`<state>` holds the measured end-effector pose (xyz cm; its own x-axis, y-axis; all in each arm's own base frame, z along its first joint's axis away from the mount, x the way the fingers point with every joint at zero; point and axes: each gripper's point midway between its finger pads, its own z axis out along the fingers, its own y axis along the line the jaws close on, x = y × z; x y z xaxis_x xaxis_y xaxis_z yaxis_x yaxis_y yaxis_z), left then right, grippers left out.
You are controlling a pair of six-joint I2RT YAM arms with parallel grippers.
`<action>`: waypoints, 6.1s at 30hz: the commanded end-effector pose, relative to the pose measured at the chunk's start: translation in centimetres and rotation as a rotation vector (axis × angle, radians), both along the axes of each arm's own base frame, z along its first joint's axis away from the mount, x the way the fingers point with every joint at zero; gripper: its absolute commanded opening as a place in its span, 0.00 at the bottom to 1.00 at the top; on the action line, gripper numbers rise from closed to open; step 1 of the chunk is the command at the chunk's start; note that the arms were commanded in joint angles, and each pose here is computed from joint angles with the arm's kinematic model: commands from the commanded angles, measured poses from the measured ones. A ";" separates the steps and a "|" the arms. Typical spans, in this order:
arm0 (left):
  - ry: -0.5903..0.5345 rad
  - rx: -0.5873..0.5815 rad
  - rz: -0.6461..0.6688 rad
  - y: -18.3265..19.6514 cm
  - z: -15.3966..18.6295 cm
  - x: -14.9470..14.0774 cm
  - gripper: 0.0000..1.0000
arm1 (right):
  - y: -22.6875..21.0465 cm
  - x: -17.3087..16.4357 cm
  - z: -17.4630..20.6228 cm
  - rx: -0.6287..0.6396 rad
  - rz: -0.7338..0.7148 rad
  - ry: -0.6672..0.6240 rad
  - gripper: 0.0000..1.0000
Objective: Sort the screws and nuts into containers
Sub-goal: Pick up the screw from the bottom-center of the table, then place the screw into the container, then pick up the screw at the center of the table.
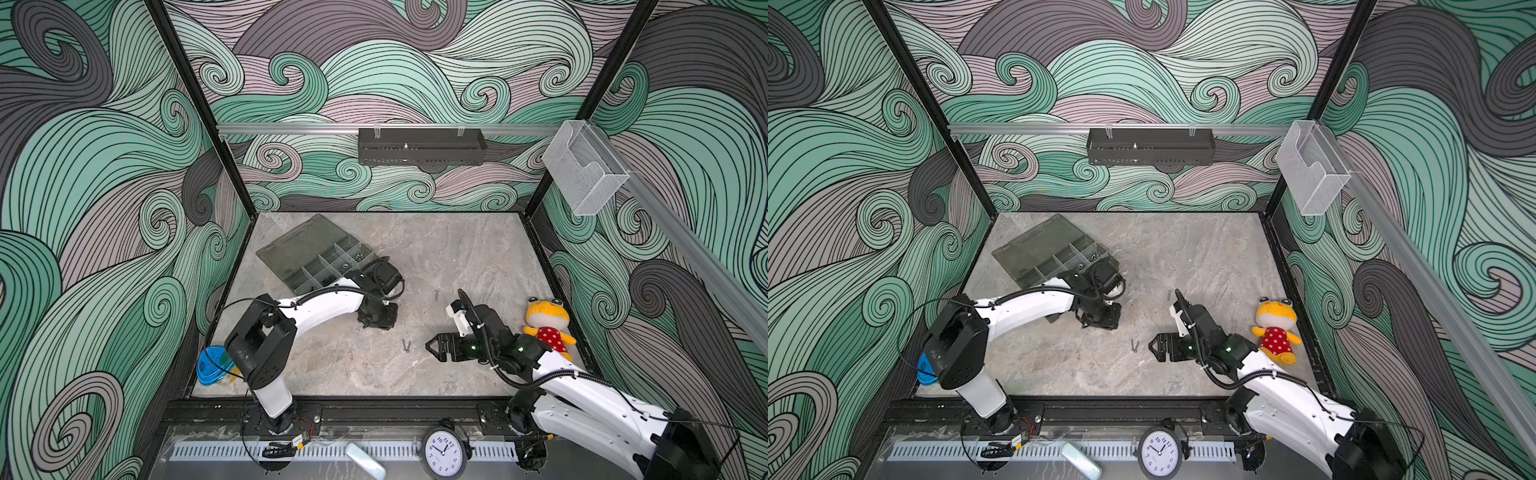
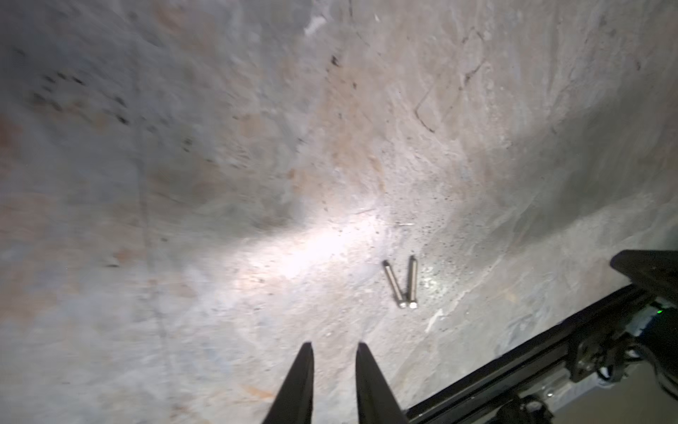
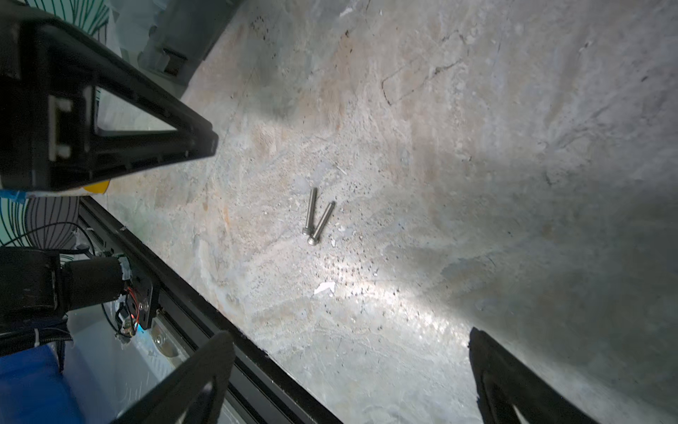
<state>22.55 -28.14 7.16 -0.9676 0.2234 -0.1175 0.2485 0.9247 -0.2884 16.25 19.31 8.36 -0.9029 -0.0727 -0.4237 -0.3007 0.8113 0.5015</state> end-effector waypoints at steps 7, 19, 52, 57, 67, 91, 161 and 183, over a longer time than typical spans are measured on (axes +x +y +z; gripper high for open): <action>0.063 0.068 0.156 -4.5 -2.0 -0.8 0.26 | -1.1 -1.5 0.2 -0.011 0.036 -0.008 1.00; 0.079 0.198 0.137 -4.0 -3.6 -2.9 0.26 | -1.3 -2.0 -0.1 -0.002 0.052 -0.021 0.99; 0.111 0.172 0.109 -3.7 -3.6 -1.5 0.03 | -1.2 -1.3 0.2 0.006 0.049 -0.023 1.00; -0.008 0.052 0.121 -1.8 1.4 2.1 0.03 | -0.6 -0.5 0.9 0.002 0.069 -0.039 1.00; -0.164 0.107 0.426 15.8 6.3 11.4 0.03 | 6.7 3.0 6.5 0.139 0.210 -0.095 1.00; -0.098 0.269 0.784 32.0 0.4 16.7 0.07 | 7.9 2.4 5.9 0.117 0.217 -0.095 1.00; -0.356 0.120 -1.159 -11.4 -5.9 7.4 0.31 | -5.4 -0.4 -2.5 0.131 -0.310 0.207 1.00; -0.534 0.023 -0.884 -7.6 2.8 12.0 0.07 | -4.4 2.4 0.7 0.141 -0.257 0.105 1.00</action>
